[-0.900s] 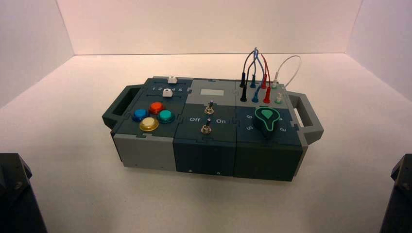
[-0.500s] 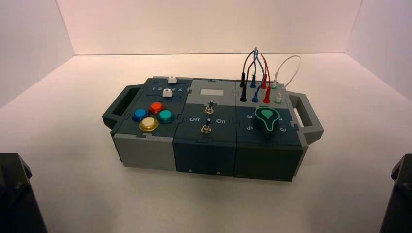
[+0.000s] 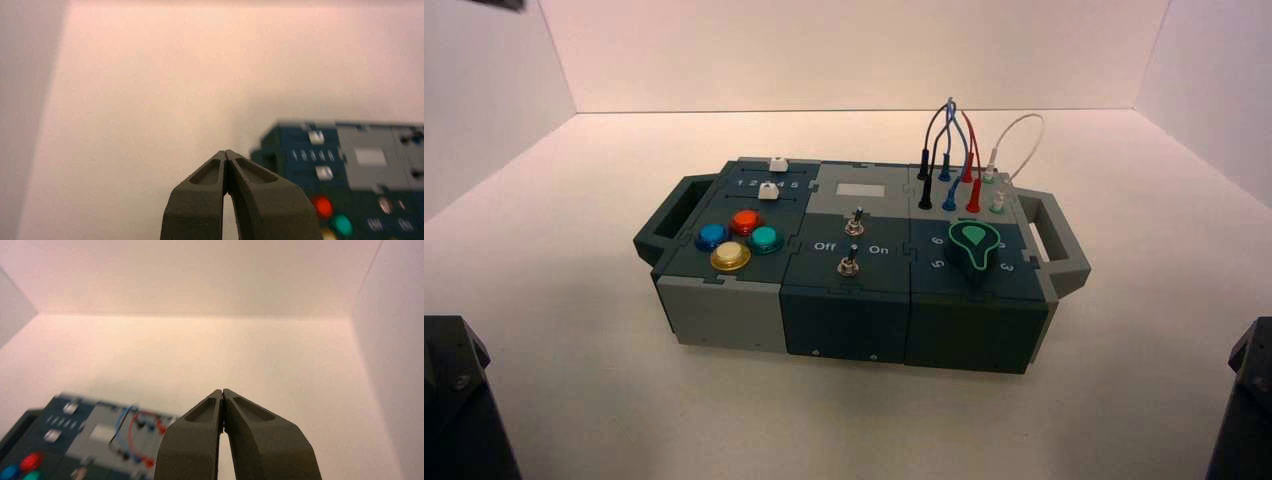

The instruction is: Flip the top switch off with the left gripper.

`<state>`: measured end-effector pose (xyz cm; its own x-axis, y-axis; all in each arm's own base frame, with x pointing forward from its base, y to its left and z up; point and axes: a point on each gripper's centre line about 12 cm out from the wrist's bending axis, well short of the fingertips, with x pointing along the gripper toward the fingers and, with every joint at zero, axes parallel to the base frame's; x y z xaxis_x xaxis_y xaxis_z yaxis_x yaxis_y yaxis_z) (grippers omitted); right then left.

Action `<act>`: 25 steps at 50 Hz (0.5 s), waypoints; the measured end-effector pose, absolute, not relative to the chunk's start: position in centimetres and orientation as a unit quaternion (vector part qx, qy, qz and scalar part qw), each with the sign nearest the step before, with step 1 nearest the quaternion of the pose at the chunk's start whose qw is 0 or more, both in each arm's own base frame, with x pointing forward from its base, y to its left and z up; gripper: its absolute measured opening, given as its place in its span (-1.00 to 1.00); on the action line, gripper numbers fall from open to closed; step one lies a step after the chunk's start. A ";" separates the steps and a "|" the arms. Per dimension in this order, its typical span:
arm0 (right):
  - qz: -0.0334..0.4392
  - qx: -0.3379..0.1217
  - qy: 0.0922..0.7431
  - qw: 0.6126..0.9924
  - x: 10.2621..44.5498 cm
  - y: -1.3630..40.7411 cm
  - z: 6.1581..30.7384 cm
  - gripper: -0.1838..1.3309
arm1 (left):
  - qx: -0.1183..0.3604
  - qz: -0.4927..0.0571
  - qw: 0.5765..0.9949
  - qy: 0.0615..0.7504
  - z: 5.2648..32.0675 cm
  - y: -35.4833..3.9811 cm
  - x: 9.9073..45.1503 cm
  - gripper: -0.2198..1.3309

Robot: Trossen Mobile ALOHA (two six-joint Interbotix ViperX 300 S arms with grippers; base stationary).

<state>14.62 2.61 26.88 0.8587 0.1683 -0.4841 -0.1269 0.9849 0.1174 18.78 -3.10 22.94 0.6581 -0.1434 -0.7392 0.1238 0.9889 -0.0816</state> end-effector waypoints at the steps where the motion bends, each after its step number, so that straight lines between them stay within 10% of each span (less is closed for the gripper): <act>1: 0.079 0.044 0.261 0.961 14.6 2.7 26.8 -0.94 | -0.013 -0.076 0.908 0.413 22.9 -3.3 18.9 -0.92; 25: 0.182 0.070 0.423 0.885 15.3 7.4 24.2 -0.95 | 0.004 -0.112 0.789 0.604 17.3 -7.8 22.7 -0.93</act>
<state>15.32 7.38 24.16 0.5759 0.3816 -0.7230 -0.2631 0.9238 0.2781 22.70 -7.78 17.30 0.2448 -0.1723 -0.9541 0.1808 0.9749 -0.1296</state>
